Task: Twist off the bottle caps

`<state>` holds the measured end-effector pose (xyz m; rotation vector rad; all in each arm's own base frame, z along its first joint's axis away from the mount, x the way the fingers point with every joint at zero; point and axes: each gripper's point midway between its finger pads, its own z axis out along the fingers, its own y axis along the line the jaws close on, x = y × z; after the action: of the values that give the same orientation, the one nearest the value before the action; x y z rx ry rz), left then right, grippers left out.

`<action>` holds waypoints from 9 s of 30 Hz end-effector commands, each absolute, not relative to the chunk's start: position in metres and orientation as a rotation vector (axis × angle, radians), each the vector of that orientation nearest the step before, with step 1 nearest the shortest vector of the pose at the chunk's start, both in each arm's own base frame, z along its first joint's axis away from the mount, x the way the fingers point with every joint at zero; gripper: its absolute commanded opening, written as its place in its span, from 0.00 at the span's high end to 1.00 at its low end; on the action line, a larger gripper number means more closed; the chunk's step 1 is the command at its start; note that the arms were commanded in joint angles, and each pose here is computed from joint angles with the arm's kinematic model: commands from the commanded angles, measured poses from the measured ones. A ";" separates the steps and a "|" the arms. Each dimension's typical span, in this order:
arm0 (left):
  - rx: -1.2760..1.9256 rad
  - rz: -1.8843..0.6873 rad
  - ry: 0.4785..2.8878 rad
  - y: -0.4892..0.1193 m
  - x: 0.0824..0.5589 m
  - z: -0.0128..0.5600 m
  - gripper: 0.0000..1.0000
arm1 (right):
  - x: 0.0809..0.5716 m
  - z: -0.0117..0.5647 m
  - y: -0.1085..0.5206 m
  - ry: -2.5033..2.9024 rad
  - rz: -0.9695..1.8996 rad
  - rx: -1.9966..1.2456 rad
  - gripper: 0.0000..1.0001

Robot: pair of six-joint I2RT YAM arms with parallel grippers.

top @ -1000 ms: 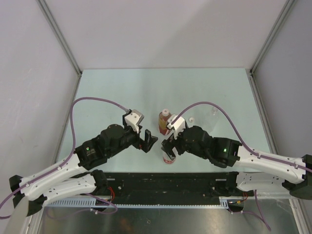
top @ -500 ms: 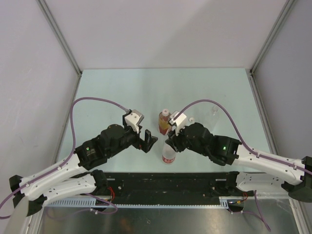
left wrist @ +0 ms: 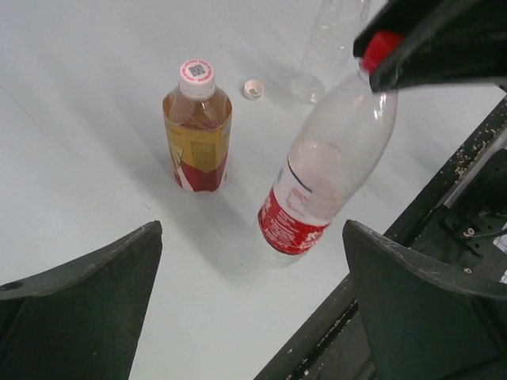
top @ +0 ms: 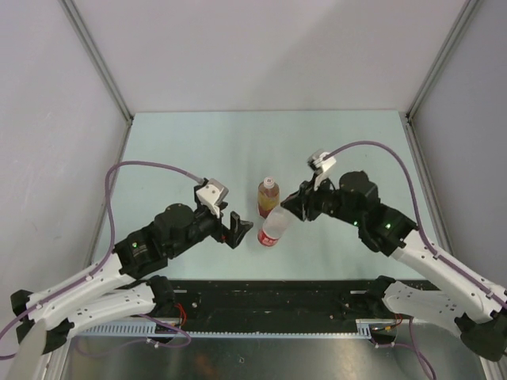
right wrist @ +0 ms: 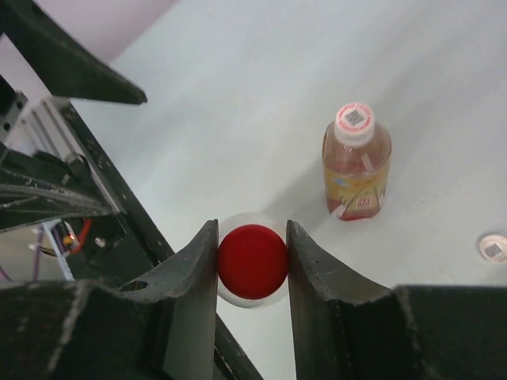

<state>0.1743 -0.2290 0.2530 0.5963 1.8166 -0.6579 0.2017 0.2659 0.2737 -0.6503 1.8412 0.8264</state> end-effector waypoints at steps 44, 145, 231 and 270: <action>0.989 -1.011 1.693 -0.290 0.125 0.262 0.58 | 0.181 0.401 0.235 1.463 1.377 -0.592 0.56; 0.658 0.111 1.768 -0.232 0.183 0.269 0.78 | 0.256 0.404 0.277 1.702 1.344 -0.010 0.58; 1.074 -1.290 1.095 -0.286 0.044 0.360 1.00 | 0.116 0.482 0.257 1.006 1.594 -0.876 0.17; 0.735 -0.368 1.788 -0.274 0.175 0.263 1.00 | 0.252 0.411 0.207 1.588 1.139 -0.095 0.02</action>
<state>0.1583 -0.2827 0.2443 0.8583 1.7810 -0.5127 0.2421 0.2220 0.4061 -0.1700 1.5728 1.2383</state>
